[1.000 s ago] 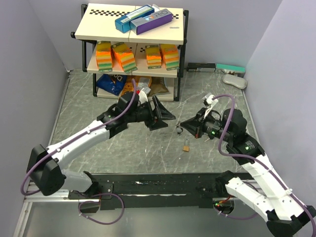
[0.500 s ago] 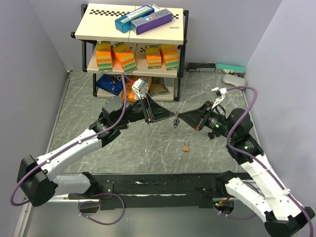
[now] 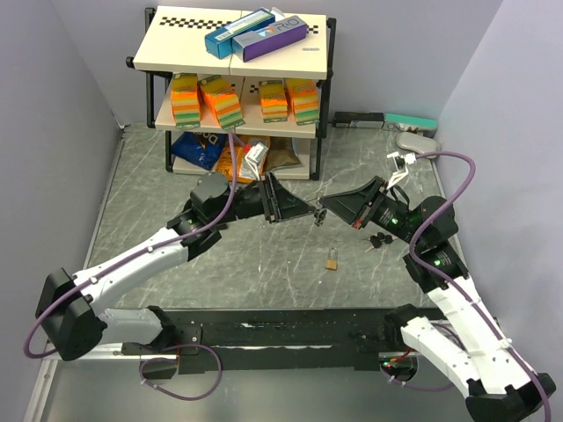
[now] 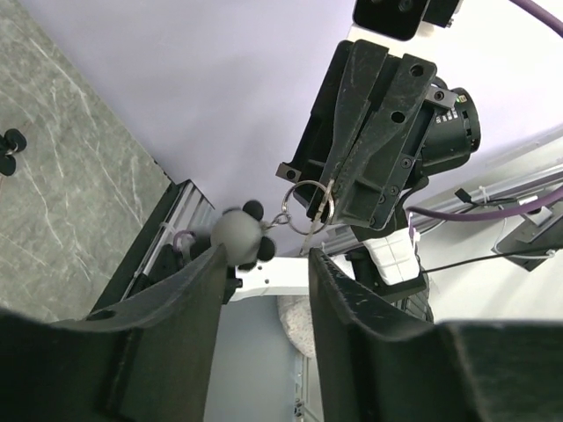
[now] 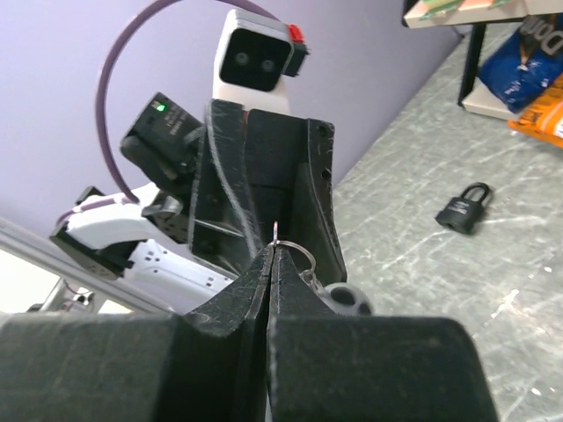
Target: Unlock with the key
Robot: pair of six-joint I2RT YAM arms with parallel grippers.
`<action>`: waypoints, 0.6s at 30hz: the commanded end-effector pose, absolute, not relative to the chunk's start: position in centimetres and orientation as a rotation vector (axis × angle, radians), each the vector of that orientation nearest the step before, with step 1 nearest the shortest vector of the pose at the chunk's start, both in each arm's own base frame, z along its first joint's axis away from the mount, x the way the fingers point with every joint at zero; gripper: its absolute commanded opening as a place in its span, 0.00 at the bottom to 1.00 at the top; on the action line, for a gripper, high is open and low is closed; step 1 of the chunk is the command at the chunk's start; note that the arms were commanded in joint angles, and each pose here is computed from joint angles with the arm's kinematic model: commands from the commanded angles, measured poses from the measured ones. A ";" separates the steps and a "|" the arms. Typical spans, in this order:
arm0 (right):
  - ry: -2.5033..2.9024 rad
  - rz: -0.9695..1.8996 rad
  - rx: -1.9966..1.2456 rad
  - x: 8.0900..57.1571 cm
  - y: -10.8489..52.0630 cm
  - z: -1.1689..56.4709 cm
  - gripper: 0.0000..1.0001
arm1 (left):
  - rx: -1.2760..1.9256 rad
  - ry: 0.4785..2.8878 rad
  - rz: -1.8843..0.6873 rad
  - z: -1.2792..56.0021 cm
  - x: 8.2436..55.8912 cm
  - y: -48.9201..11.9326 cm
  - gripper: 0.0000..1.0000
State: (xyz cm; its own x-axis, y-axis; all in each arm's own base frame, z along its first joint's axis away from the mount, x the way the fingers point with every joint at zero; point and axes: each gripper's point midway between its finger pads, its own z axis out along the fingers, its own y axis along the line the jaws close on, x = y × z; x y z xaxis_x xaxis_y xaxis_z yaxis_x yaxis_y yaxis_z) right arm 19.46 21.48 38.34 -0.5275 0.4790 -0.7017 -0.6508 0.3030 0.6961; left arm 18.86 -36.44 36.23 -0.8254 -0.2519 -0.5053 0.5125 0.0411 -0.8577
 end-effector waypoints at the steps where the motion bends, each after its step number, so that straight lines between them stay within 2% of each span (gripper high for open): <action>1: 1.510 1.498 -0.190 18.8 21.6 39.9 0.00 | 0.350 1.619 -1.908 40.0 17.8 -36.7 0.43; 9: 1.531 1.521 -0.189 18.8 21.7 39.4 0.00 | 0.352 1.555 -1.930 40.8 17.2 -36.3 0.40; 18: 1.554 1.534 -0.191 18.7 21.9 39.0 0.00 | 0.338 1.556 -1.933 40.7 17.2 -36.3 0.30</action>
State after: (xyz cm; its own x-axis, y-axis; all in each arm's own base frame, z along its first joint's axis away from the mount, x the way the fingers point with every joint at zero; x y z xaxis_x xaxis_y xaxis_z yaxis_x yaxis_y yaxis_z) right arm 19.05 21.84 38.28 -0.5803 0.4687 -0.6660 -0.6415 0.2409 0.7284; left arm 18.20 -36.87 38.58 -0.7988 -0.2817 -0.5316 0.5660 -0.0522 -0.8228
